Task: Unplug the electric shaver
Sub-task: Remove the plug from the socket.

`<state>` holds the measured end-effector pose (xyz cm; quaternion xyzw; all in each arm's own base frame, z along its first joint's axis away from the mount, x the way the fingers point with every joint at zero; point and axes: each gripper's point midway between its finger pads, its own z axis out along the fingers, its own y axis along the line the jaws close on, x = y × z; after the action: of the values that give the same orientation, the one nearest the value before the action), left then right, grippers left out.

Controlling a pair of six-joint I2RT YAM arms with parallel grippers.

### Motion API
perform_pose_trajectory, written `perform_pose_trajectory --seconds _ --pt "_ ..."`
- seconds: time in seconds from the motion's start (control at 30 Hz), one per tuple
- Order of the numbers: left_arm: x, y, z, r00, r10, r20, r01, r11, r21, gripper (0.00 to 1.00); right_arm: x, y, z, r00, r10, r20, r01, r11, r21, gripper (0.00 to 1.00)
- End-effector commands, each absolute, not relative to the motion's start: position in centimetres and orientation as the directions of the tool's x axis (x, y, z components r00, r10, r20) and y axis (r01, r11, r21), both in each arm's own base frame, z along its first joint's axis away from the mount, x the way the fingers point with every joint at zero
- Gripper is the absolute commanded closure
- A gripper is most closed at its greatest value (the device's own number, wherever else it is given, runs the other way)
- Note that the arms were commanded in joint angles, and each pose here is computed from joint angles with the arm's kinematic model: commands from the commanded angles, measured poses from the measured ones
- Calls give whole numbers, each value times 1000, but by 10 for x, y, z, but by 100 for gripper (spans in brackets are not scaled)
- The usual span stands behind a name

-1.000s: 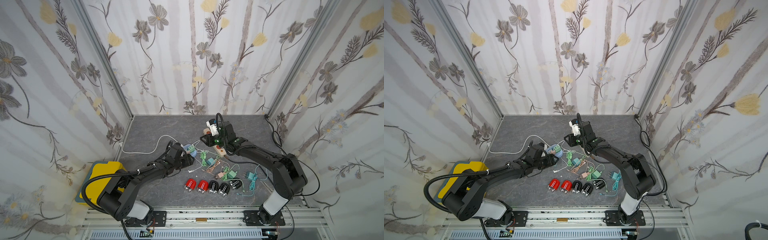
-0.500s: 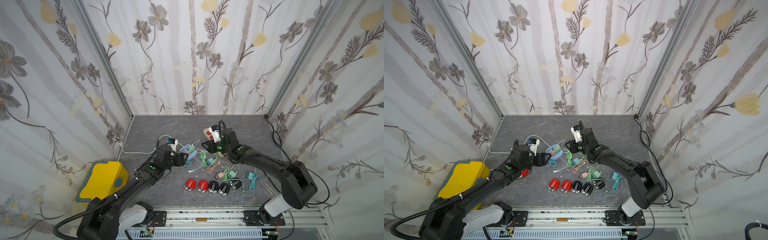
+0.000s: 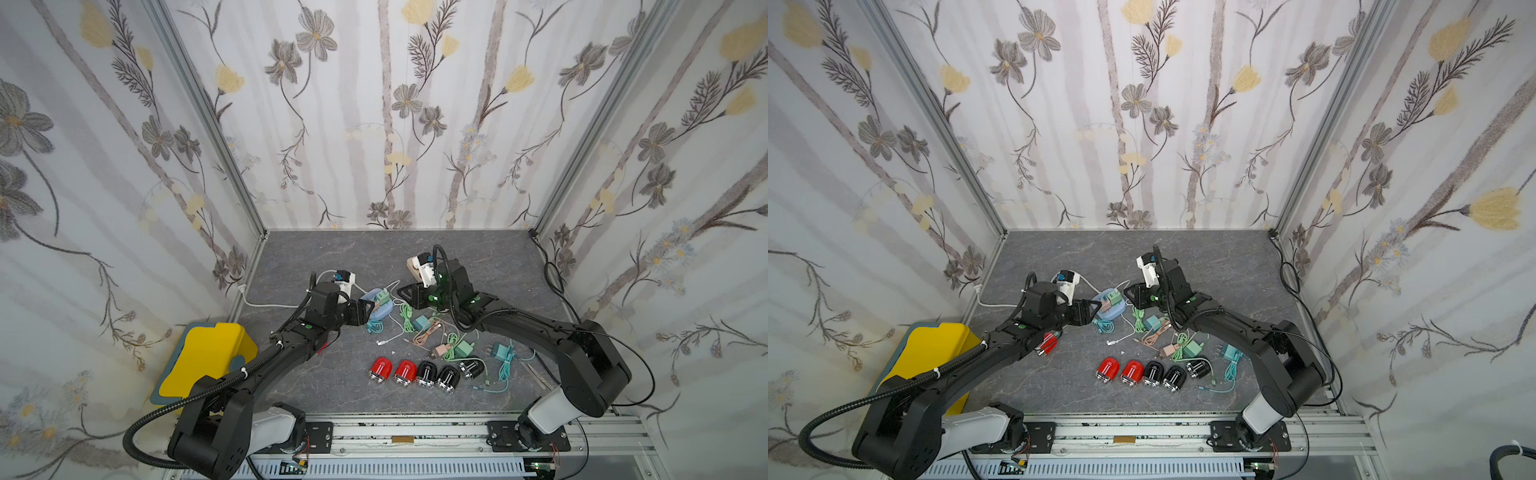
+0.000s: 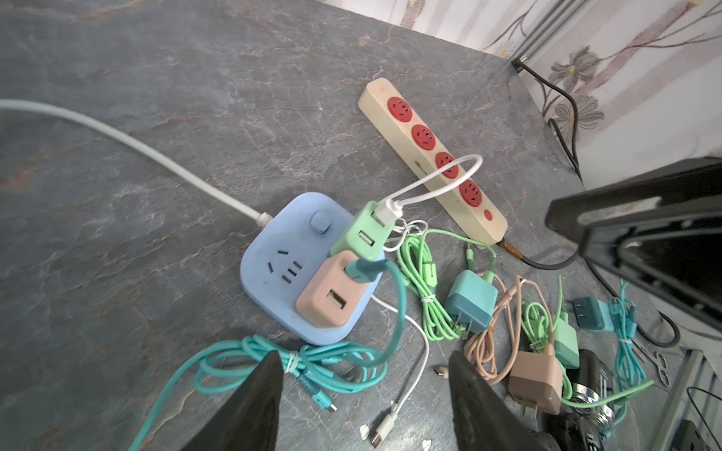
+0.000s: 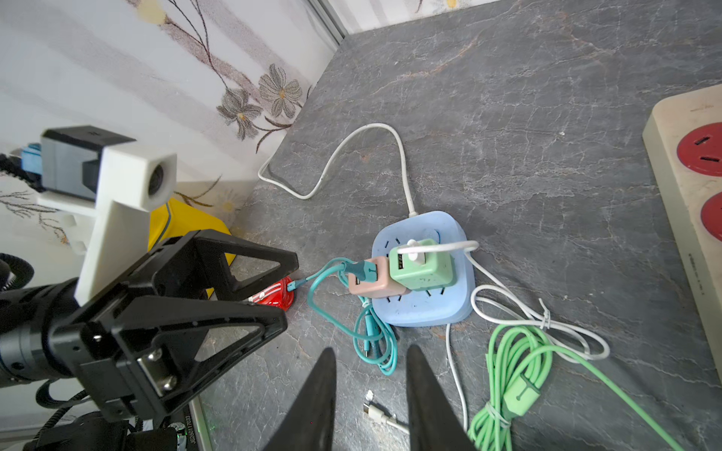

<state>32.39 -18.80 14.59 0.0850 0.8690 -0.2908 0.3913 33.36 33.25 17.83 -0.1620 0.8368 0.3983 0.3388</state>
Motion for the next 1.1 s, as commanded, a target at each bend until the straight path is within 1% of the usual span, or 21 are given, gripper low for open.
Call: perform_pose_trajectory --seconds 0.0,0.07,0.2,0.37,0.43,0.57,0.6,0.77,0.93,1.07 --pt "327 -200 165 -642 6 -767 470 793 -387 35 332 327 169 -717 -22 -697 -536 656 531 69" --pt "330 -199 173 -624 41 -780 484 804 -345 34 330 325 165 -721 -24 -692 -530 663 529 71" --pt "339 -202 177 -626 156 -764 526 808 -266 33 324 323 153 -749 0 -662 -500 656 565 74" --pt "349 -207 169 -659 289 -694 545 820 -176 32 319 324 151 -769 51 -637 -473 625 621 75" --pt "355 -209 166 -658 335 -674 560 816 -142 32 318 322 150 -770 61 -635 -466 625 626 75" --pt "364 -215 151 -679 441 -588 588 805 -75 32 317 318 147 -771 62 -634 -460 634 622 75" --pt "366 -215 145 -692 454 -561 584 809 -67 32 316 316 147 -771 62 -634 -458 637 620 75" --pt "382 -233 142 -697 487 -527 590 807 -34 32 314 308 145 -768 64 -638 -452 652 609 74" --pt "392 -247 126 -712 534 -457 605 796 -13 32 312 302 140 -772 63 -632 -443 659 607 74" --pt "394 -254 109 -719 581 -381 623 782 17 35 311 301 140 -770 60 -635 -446 661 603 74"
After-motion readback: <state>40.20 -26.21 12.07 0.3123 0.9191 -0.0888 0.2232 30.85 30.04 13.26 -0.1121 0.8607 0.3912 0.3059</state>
